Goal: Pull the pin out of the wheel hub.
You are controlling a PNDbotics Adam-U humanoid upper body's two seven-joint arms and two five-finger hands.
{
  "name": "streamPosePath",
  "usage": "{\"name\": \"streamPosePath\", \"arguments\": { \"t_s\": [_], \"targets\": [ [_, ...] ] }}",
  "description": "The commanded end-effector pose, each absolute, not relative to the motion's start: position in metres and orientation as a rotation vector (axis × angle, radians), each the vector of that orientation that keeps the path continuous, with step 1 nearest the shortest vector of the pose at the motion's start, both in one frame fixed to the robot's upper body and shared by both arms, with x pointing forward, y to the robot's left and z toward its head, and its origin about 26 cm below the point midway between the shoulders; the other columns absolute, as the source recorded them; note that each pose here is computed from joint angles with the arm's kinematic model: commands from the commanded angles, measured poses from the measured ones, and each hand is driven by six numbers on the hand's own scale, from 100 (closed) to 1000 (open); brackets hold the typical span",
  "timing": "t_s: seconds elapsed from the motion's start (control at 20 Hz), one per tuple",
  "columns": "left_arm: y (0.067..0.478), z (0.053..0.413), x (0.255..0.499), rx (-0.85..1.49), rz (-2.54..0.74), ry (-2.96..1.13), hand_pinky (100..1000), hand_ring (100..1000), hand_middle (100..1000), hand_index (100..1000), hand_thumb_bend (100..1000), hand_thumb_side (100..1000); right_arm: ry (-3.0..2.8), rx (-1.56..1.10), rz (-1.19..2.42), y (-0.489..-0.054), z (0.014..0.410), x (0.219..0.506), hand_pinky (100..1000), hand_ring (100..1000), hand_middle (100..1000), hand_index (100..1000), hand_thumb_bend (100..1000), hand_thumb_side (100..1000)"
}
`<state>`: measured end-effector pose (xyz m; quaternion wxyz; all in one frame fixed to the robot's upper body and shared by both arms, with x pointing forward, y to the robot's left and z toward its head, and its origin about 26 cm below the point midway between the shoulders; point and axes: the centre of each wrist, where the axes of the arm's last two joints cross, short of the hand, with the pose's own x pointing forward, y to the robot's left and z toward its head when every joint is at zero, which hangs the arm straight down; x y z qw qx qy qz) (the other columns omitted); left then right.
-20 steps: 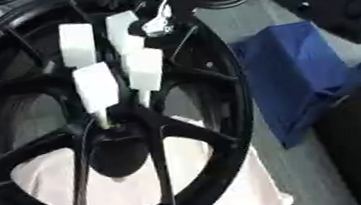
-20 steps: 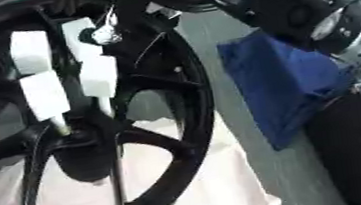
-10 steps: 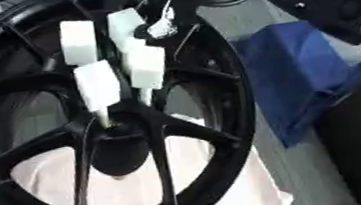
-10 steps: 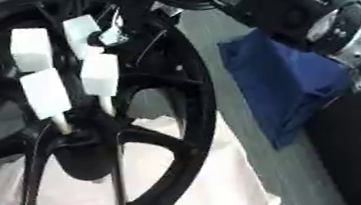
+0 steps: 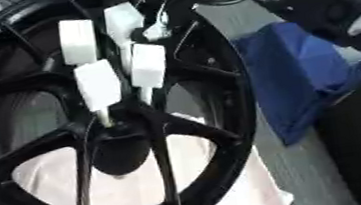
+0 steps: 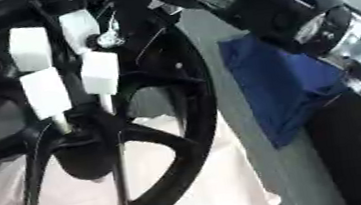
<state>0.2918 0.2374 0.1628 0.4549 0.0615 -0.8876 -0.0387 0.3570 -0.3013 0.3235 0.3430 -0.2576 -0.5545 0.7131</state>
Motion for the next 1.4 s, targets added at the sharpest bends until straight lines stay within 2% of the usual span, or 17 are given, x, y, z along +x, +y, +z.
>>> {"name": "streamPosePath", "arguments": {
  "t_s": [0.05, 0.25, 0.3, 0.5, 0.75, 0.8, 0.9, 1.4],
  "targets": [
    [0.236, 0.169, 0.290, 0.150, -0.100, -2.219, 805, 599, 641, 791, 364, 695, -1.456, -0.700, 1.847, -0.305, 0.334, 0.356, 887, 817, 637, 781, 205, 420],
    [0.236, 0.169, 0.290, 0.150, -0.101, -2.218, 806, 600, 642, 791, 363, 695, -1.527, -0.653, 1.810, -0.302, 0.337, 0.354, 878, 769, 520, 663, 109, 350],
    [0.237, 0.170, 0.290, 0.151, -0.102, -2.219, 806, 600, 643, 791, 363, 695, -1.545, -0.642, 1.792, -0.301, 0.338, 0.353, 877, 758, 491, 630, 100, 323],
    [0.238, 0.170, 0.290, 0.157, -0.106, -2.217, 808, 601, 644, 793, 363, 696, -1.601, -0.586, 1.728, -0.298, 0.339, 0.351, 872, 719, 423, 557, 100, 333],
    [0.238, 0.169, 0.290, 0.161, -0.105, -2.213, 808, 602, 644, 793, 363, 696, -1.624, -0.522, 1.682, -0.297, 0.345, 0.346, 871, 714, 411, 546, 100, 331],
    [0.238, 0.169, 0.290, 0.161, -0.105, -2.213, 810, 602, 646, 794, 363, 697, -1.624, -0.516, 1.679, -0.297, 0.345, 0.345, 865, 680, 357, 490, 100, 309],
    [0.239, 0.169, 0.290, 0.164, -0.108, -2.213, 810, 602, 646, 794, 362, 696, -1.642, -0.496, 1.664, -0.296, 0.351, 0.343, 860, 669, 346, 479, 100, 290],
    [0.242, 0.167, 0.289, 0.182, -0.097, -2.204, 812, 602, 645, 795, 361, 695, -1.738, -0.436, 1.550, -0.311, 0.388, 0.319, 864, 658, 329, 474, 100, 233]
  ]
}}
